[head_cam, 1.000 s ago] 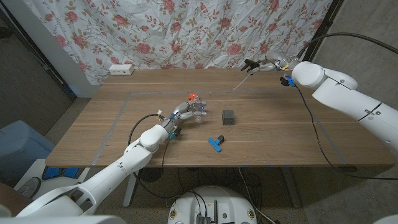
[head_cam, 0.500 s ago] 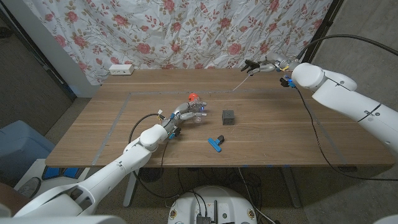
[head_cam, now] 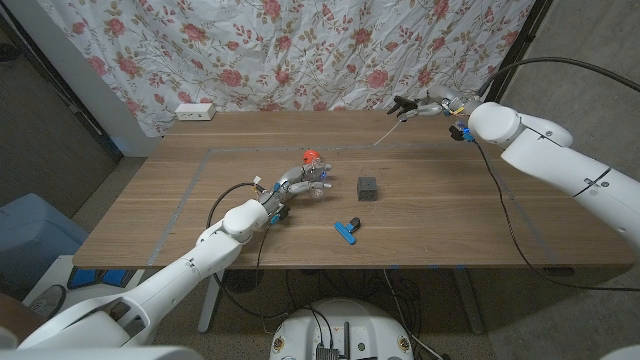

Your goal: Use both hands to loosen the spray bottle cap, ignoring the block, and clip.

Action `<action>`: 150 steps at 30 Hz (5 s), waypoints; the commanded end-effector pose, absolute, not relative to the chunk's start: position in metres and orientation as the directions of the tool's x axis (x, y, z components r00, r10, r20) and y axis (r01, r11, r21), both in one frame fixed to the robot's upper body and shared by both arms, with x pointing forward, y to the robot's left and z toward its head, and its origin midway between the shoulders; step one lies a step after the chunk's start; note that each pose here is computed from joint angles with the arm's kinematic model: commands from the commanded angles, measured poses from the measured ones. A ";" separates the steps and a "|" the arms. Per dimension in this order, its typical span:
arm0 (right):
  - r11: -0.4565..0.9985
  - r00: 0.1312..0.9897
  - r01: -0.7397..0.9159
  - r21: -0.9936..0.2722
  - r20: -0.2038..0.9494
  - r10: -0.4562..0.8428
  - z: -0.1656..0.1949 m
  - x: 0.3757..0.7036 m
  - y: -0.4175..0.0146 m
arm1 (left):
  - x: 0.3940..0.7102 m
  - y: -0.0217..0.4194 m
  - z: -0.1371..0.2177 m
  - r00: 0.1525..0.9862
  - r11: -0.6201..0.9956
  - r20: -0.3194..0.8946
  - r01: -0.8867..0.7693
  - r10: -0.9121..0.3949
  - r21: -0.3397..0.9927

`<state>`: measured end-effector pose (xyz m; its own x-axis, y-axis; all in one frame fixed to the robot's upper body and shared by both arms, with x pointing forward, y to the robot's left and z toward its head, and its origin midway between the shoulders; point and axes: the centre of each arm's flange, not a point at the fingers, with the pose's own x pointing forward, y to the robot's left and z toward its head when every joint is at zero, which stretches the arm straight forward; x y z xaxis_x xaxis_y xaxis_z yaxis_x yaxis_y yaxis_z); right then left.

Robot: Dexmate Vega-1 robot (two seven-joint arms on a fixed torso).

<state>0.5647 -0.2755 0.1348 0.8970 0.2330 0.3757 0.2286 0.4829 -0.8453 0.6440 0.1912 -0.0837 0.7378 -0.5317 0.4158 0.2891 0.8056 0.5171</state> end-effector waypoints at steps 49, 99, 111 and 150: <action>0.516 0.895 0.238 -0.822 0.392 0.211 0.124 0.559 -0.280 | 0.639 0.204 -0.076 0.729 0.756 0.362 0.320 -0.581 0.570; 0.529 0.894 0.254 -0.809 0.406 0.191 0.114 0.543 -0.279 | 0.612 0.230 -0.072 0.722 0.738 0.353 0.318 -0.596 0.595; 0.546 0.897 0.274 -0.792 0.415 0.151 0.102 0.544 -0.285 | 0.602 0.246 -0.070 0.724 0.750 0.378 0.287 -0.578 0.596; 0.606 0.899 0.237 -0.759 0.408 0.159 0.058 0.599 -0.297 | 0.574 0.285 -0.065 0.712 0.874 0.533 0.250 -0.457 0.415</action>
<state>0.5804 -0.2917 0.0718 0.8963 0.1499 0.4174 0.2595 0.5861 -0.7676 0.5784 0.2773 -0.0641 0.7216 -0.5033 0.4753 0.2496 0.8296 0.4994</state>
